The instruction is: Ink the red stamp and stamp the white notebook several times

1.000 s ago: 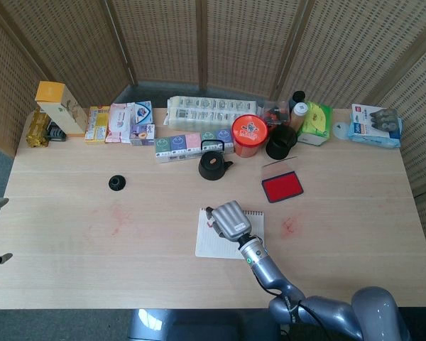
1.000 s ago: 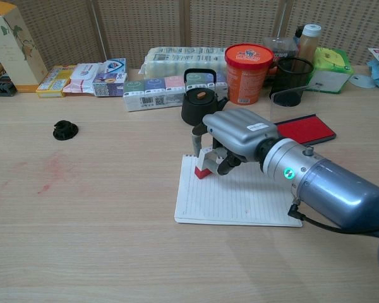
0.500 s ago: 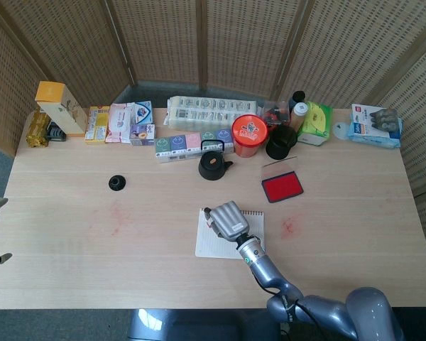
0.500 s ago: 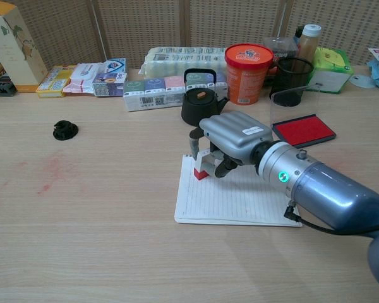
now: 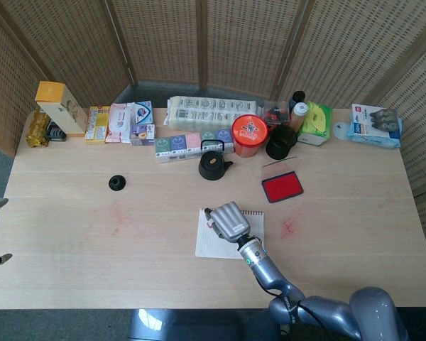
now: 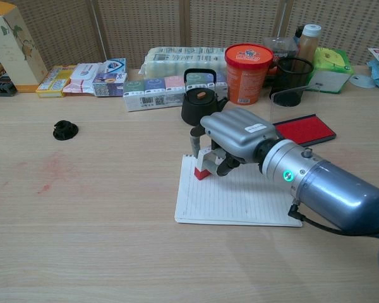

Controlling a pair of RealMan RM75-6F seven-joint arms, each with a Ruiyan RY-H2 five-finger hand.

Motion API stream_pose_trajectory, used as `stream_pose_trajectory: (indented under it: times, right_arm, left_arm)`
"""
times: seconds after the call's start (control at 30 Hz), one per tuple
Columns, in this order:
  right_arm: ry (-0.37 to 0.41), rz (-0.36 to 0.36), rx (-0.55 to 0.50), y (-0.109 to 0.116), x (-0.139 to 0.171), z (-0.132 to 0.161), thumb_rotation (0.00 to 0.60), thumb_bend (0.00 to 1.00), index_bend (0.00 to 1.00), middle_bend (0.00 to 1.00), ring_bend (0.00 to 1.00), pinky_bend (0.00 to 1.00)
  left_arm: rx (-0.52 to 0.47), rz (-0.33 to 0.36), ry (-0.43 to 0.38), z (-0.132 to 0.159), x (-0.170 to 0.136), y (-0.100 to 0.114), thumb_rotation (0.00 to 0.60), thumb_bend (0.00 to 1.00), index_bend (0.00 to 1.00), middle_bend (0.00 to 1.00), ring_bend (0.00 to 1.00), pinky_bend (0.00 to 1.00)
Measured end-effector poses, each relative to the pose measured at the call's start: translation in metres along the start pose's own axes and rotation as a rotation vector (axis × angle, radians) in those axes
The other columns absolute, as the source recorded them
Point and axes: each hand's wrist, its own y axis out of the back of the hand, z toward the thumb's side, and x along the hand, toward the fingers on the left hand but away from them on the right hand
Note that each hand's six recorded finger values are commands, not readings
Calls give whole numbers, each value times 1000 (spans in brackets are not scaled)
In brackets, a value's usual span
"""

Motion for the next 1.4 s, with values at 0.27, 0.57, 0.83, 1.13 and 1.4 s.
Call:
stream_pose_trajectory:
  times: [0.27, 0.57, 0.83, 1.13, 1.4]
  right_arm:
    - [38, -74, 59, 42, 16, 15, 600, 609, 650, 1000, 1000, 1000]
    - [-17, -64, 92, 50, 31, -7, 600, 609, 652, 1000, 1000, 1000]
    - [-42, -28, 93, 35, 34, -20, 600, 609, 651, 1000, 1000, 1000]
    - [-62, 3, 93, 21, 33, -27, 600, 609, 652, 1000, 1000, 1000]
    - [-72, 12, 90, 17, 34, -30, 600, 609, 652, 1000, 1000, 1000]
  left_arm:
    - [6, -2, -4, 2, -1, -1, 600, 0, 0, 0, 0, 0]
    - [9, -1, -6, 2, -1, -1, 600, 0, 0, 0, 0, 0]
    - [9, 0, -2, 2, 0, -2, 600, 0, 0, 0, 0, 0]
    - [6, 0, 2, 1, 0, -1, 600, 0, 0, 0, 0, 0]
    - [4, 1, 1, 1, 0, -1, 600, 0, 0, 0, 0, 0]
